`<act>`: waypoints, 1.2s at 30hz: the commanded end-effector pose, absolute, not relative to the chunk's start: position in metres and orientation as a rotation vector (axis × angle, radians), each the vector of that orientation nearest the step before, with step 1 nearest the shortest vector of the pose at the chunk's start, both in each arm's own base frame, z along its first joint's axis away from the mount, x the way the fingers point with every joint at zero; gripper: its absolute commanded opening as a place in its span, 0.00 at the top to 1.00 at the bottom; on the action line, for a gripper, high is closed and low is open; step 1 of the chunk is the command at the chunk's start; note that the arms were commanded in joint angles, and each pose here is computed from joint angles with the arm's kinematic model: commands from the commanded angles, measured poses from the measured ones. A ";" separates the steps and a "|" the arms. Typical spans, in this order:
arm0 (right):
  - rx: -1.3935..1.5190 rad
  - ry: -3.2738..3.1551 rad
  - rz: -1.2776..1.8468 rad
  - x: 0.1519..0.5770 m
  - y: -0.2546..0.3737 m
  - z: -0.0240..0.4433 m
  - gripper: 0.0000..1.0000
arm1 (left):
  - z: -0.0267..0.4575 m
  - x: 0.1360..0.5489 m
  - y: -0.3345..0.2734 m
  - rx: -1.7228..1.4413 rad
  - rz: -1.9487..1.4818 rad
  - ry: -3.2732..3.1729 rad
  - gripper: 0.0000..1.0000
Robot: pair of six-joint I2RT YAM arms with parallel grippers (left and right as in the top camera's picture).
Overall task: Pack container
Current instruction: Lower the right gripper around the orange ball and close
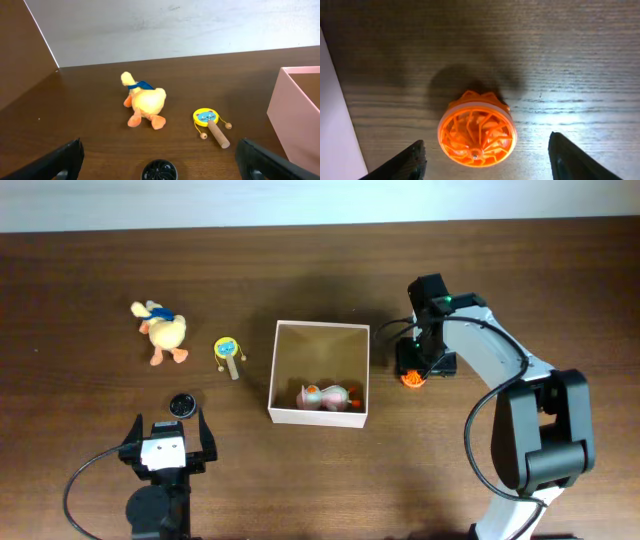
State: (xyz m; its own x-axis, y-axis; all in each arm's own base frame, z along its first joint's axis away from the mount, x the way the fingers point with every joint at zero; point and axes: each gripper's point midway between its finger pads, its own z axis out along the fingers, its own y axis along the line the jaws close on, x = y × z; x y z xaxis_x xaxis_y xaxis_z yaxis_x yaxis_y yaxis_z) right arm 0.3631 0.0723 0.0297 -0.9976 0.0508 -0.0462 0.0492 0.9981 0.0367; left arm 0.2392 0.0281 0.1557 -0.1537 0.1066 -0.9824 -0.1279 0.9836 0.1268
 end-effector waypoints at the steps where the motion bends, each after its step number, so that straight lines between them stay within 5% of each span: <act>1: 0.076 3.098 0.069 0.357 0.075 0.026 0.32 | 0.154 0.240 0.025 -0.010 0.190 1.710 0.01; 8: 0.076 3.099 0.069 0.355 0.075 0.022 0.34 | 0.154 0.240 0.025 -0.010 0.190 1.710 0.01; 14: 0.075 3.091 0.072 0.357 0.075 0.022 0.50 | 0.154 0.240 0.025 -0.010 0.190 1.710 0.01; 36: 0.038 3.075 0.075 0.361 0.076 0.022 0.43 | 0.154 0.240 0.025 -0.010 0.190 1.710 0.01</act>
